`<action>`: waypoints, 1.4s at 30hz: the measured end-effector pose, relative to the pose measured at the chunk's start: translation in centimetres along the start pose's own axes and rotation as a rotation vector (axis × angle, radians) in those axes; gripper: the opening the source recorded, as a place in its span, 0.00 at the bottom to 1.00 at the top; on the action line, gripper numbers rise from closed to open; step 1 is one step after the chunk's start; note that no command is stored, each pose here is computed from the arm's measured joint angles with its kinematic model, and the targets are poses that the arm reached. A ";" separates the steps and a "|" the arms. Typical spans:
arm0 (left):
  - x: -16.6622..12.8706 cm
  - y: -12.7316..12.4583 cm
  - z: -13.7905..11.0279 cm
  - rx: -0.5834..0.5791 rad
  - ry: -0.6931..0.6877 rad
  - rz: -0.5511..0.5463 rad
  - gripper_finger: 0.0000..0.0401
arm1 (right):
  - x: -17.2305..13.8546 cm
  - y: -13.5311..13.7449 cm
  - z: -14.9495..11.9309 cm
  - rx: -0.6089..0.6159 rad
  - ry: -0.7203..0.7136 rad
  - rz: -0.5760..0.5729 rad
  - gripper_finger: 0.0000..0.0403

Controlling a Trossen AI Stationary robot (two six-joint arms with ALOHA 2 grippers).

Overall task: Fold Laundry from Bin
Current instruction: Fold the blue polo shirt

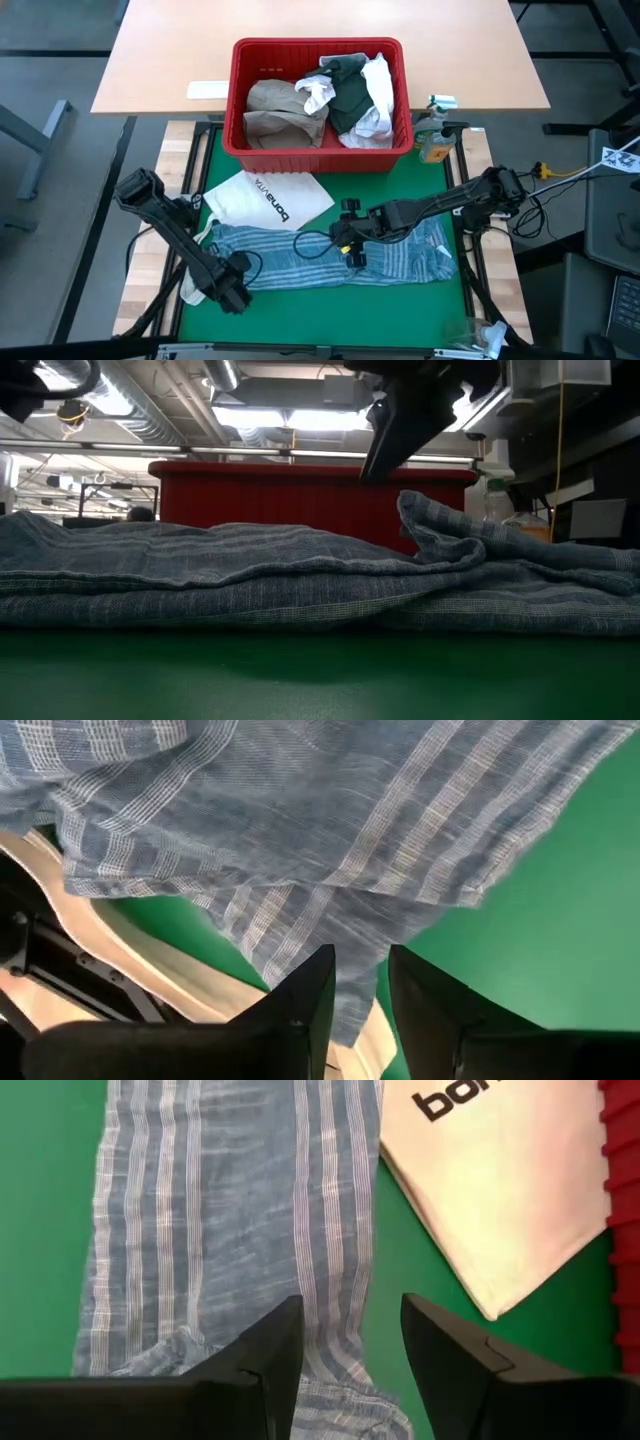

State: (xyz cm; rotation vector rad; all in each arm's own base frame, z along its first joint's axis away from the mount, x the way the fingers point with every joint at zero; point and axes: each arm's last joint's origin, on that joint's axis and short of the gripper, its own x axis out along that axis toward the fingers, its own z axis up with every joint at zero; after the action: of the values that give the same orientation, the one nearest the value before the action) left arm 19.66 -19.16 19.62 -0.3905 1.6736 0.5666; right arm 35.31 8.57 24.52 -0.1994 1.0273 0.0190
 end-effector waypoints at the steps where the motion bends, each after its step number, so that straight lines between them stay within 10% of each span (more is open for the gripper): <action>1: 0.1 0.0 0.0 0.001 0.000 -0.002 0.25 | 0.0 0.0 0.0 0.000 0.001 0.002 0.42; 19: 0.3 -2.1 0.0 0.369 -0.261 -0.129 0.58 | 0.0 0.1 0.0 -0.001 0.004 0.023 0.42; 42: 6.4 -0.3 -0.6 0.408 -0.208 -0.062 0.56 | 0.0 0.2 0.0 0.000 0.006 0.067 0.42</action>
State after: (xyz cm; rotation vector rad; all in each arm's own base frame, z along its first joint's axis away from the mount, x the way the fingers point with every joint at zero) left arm 18.16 -19.40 13.36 -0.0818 1.5238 0.2013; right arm 35.25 8.76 24.47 -0.1652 1.0394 0.0793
